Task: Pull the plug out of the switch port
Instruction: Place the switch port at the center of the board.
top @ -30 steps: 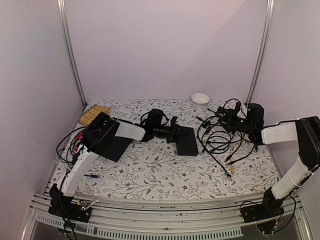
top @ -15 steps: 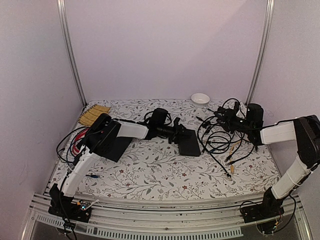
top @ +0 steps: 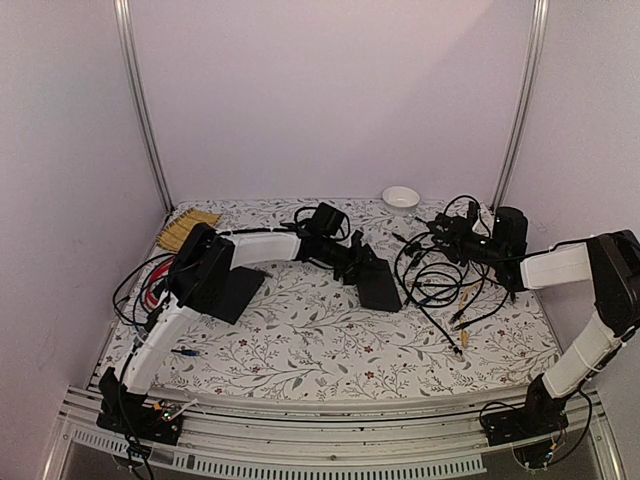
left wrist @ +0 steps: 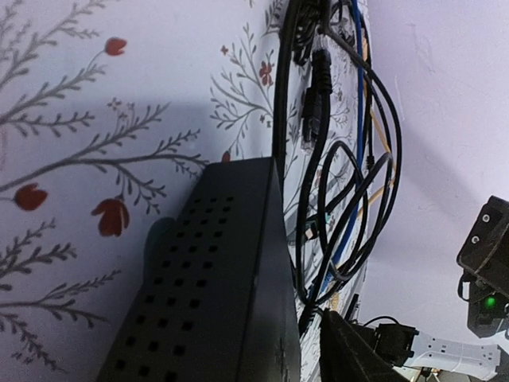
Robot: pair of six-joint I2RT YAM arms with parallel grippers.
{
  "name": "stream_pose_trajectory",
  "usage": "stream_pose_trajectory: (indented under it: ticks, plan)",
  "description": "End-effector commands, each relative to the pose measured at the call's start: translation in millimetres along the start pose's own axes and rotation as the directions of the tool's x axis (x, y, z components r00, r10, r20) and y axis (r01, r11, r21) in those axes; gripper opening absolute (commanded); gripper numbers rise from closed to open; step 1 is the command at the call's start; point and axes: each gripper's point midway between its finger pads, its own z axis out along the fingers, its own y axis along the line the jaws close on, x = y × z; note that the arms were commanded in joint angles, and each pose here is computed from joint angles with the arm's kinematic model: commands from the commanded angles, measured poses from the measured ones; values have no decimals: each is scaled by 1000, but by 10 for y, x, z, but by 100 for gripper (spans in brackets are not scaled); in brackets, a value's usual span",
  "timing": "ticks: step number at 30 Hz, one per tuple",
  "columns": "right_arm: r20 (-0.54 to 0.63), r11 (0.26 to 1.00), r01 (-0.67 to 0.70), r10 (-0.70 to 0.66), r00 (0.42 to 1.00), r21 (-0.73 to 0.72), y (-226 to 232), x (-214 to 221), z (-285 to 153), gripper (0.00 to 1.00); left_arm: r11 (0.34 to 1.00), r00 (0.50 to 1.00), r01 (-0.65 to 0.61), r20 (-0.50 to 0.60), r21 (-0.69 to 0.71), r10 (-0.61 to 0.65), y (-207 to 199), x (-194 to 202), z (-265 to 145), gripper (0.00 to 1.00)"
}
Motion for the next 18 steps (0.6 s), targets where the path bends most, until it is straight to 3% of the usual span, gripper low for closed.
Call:
stream_pose_trajectory:
  ticks: [1,18]
  plan:
    - [-14,1000,8,-8,1000,-26,48,65,-14,50,965,993,55,-82,-257,-79,599,393,-125,58]
    - [-16,999,20,-21,1000,-48,152,157,-152,50,932,992,32,-104,-361,-74,670,728,-461,59]
